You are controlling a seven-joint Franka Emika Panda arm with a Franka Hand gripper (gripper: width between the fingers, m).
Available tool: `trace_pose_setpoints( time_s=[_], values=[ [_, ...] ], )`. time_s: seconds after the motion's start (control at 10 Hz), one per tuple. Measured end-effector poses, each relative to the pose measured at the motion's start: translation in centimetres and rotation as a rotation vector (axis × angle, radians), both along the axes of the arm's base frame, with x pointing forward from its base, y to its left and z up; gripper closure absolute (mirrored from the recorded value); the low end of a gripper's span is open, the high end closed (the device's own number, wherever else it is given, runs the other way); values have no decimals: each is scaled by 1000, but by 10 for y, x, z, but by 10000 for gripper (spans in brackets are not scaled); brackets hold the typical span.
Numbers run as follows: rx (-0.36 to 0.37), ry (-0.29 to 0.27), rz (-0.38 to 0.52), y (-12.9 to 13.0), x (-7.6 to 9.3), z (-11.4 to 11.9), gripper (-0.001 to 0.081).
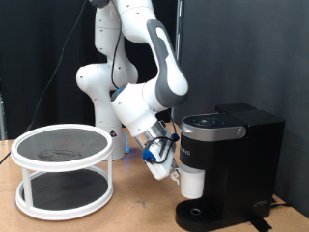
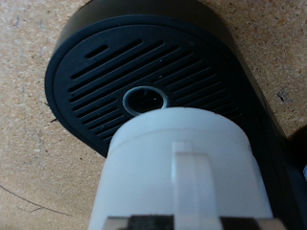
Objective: Make a cup of coffee with the keurig machine
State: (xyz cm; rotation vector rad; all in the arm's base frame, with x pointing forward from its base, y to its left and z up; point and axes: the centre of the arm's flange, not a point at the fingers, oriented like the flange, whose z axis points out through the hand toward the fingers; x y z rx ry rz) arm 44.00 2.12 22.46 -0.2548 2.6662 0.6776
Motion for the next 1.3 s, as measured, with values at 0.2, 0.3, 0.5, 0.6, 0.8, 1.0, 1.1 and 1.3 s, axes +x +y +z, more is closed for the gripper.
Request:
trace_pose_setpoints(
  time_s=[0.2, 0.3, 0.5, 0.6, 0.8, 1.0, 1.1, 1.3],
  values=[
    [-10, 12, -13, 7, 3, -9, 806],
    [-11, 17, -16, 10, 4, -13, 806],
    [-15, 25, -22, 13, 6, -19, 806],
    [-17, 29, -23, 13, 6, -22, 806],
    [-17, 27, -23, 13, 6, -23, 806],
    [-18, 18, -24, 14, 5, -23, 806],
    [-19, 11, -25, 14, 5, -23, 806],
    [-19, 5, -25, 14, 4, -23, 541]
  ],
)
